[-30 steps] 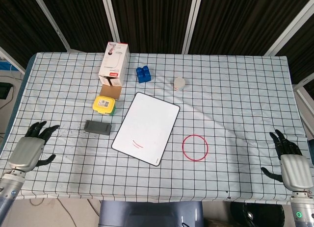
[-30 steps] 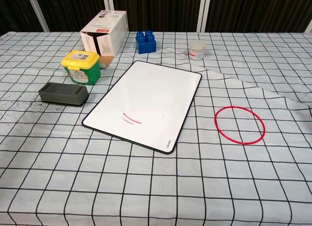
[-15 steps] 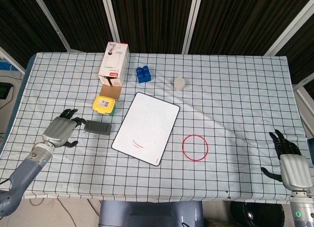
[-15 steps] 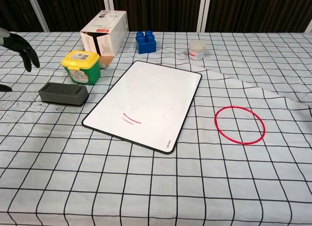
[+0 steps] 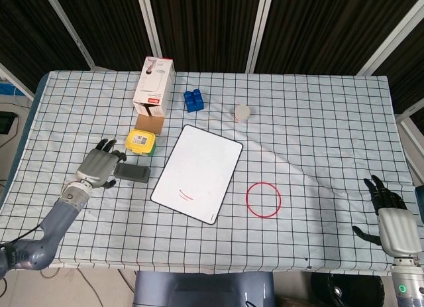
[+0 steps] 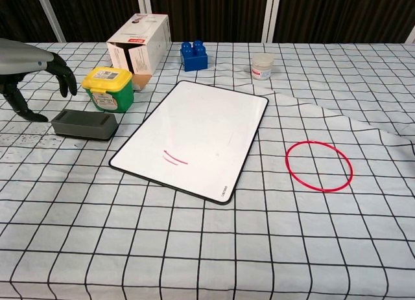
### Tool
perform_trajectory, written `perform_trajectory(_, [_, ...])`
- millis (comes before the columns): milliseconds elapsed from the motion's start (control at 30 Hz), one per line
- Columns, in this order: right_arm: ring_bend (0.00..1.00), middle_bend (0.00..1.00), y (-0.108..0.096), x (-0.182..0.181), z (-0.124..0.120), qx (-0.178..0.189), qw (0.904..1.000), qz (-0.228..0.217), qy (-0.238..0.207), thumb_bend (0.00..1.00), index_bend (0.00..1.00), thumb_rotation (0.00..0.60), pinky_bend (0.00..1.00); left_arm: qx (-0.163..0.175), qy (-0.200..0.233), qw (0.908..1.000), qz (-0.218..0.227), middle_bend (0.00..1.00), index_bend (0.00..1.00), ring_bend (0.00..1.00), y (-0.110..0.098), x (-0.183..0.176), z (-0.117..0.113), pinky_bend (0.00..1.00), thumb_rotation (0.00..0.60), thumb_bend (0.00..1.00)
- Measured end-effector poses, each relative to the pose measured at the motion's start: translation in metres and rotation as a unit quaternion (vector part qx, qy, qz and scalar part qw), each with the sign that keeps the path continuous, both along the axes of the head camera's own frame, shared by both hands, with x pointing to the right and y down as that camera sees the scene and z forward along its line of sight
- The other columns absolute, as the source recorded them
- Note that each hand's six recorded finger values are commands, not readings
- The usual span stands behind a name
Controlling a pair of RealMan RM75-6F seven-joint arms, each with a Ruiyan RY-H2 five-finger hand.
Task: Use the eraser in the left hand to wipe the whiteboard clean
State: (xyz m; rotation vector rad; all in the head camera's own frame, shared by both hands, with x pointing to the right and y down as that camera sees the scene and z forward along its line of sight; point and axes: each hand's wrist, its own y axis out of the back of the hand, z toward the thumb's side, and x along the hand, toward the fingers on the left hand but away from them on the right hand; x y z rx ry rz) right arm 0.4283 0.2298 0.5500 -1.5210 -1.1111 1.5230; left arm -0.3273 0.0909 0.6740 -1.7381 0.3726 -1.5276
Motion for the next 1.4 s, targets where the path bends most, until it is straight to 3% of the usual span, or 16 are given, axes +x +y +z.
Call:
perform_trajectory(833, [0.17,0.03,0.000,0.001,0.002,-0.005,1.0000,0.001,0.003,0.04,0.00,0.600,0.20,-0.005,-0.015,0.9992,0.037,0.29,0.28,0.01,-0.002,0.021,0.033,0.07,0.600,0.20])
perform_trajectory(1400, [0.17,0.03,-0.001,0.002,0.002,-0.007,1.0000,0.003,0.003,0.04,0.00,0.600,0.20,-0.014,-0.022,0.9988,0.042,0.37,0.34,0.01,0.002,0.024,0.042,0.07,0.600,0.21])
